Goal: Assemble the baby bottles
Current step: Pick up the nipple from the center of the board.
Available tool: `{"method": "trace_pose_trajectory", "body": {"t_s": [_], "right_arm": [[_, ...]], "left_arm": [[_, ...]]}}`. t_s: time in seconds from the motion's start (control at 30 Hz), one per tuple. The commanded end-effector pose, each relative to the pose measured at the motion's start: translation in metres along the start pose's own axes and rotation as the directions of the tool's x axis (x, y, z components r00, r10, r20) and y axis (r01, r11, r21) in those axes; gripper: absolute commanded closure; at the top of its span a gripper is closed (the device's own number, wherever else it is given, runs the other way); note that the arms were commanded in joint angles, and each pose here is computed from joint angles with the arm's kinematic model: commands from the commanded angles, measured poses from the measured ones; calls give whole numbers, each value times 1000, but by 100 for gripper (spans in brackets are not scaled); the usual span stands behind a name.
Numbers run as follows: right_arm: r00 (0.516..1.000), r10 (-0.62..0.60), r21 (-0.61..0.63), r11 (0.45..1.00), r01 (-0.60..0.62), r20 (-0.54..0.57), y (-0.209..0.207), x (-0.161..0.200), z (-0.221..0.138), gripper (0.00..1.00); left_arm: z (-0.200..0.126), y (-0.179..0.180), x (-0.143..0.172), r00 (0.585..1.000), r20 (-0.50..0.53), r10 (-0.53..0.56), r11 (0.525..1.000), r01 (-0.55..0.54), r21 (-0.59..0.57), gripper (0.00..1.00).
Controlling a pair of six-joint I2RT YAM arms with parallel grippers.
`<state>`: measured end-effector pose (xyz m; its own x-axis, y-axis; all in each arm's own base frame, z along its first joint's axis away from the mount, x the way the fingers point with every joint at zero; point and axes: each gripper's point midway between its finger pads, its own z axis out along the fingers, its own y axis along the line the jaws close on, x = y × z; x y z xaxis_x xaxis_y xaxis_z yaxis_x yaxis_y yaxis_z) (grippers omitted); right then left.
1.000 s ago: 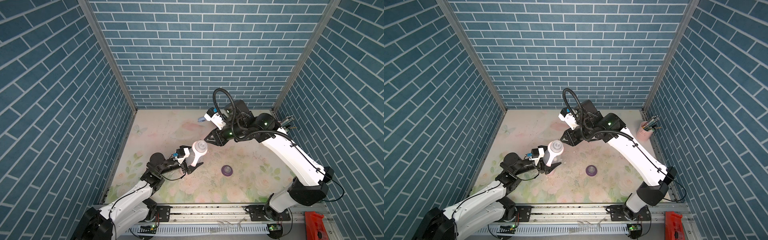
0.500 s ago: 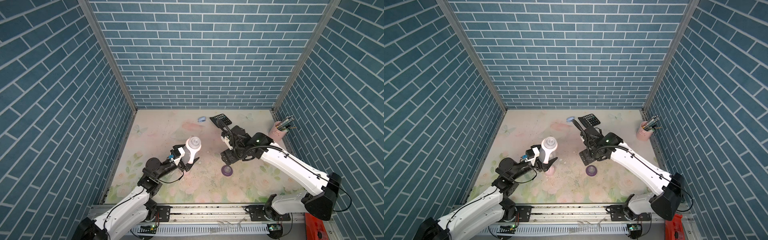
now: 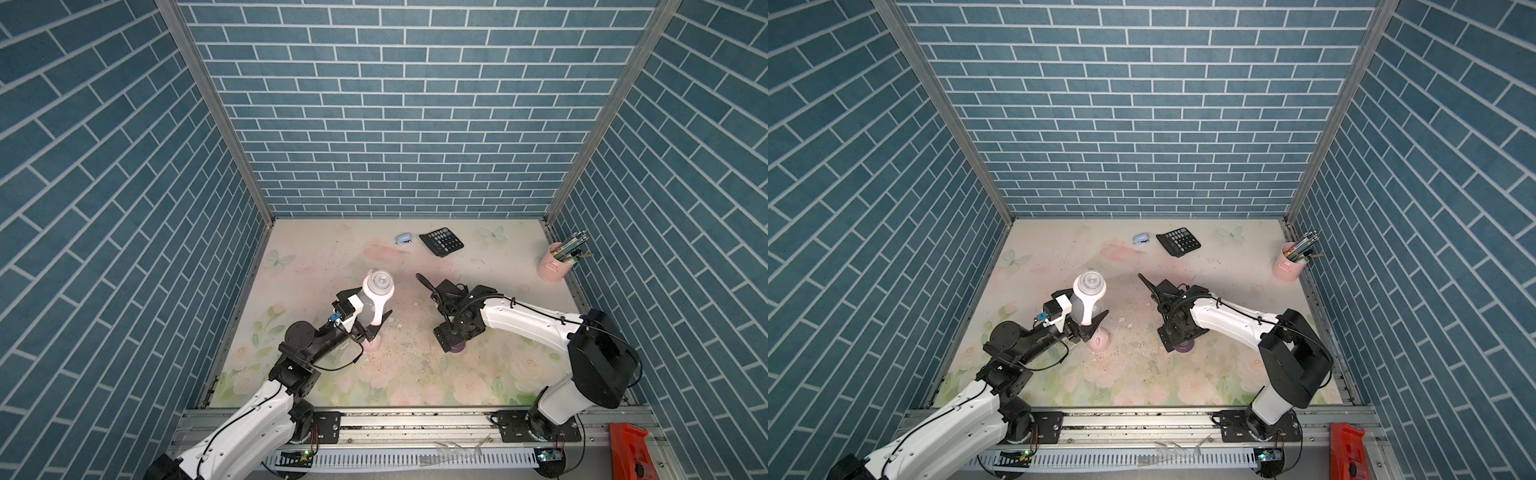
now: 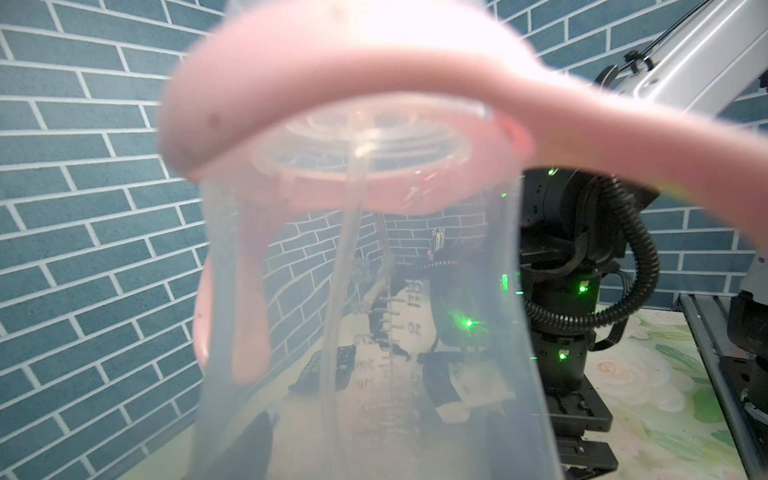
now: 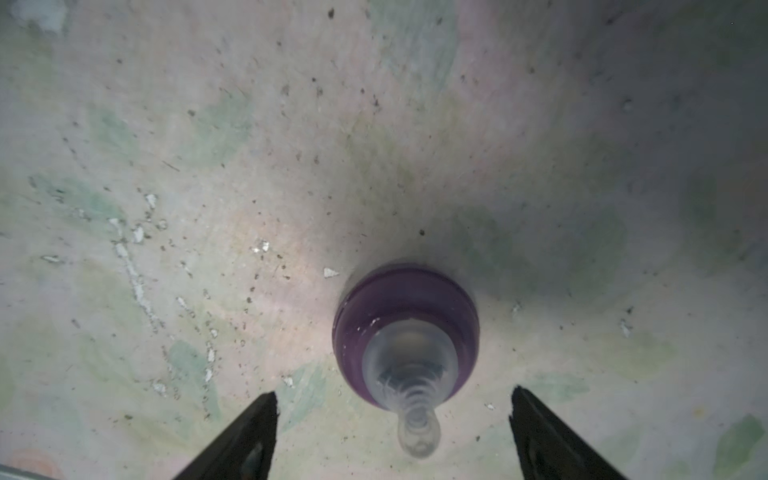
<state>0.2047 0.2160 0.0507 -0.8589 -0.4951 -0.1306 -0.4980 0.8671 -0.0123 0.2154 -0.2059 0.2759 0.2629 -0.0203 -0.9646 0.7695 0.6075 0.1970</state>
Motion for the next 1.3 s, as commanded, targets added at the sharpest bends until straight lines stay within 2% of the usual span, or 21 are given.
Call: {"method": "trace_pose_trajectory", "body": {"t_s": [0.0, 0.67, 1.27], "right_arm": [[998, 69, -21, 997, -69, -4, 1, -3, 6, 13], [986, 123, -31, 991, -127, -116, -5, 20, 41, 18], [989, 129, -12, 991, -130, -72, -9, 12, 49, 23]], "left_arm": [[-1, -1, -9, 1000, 25, 12, 1000, -12, 6, 44], [-3, -3, -7, 1000, 17, 24, 1000, -24, 9, 45], [-2, -3, -5, 1000, 4, 23, 1000, -24, 17, 45]]}}
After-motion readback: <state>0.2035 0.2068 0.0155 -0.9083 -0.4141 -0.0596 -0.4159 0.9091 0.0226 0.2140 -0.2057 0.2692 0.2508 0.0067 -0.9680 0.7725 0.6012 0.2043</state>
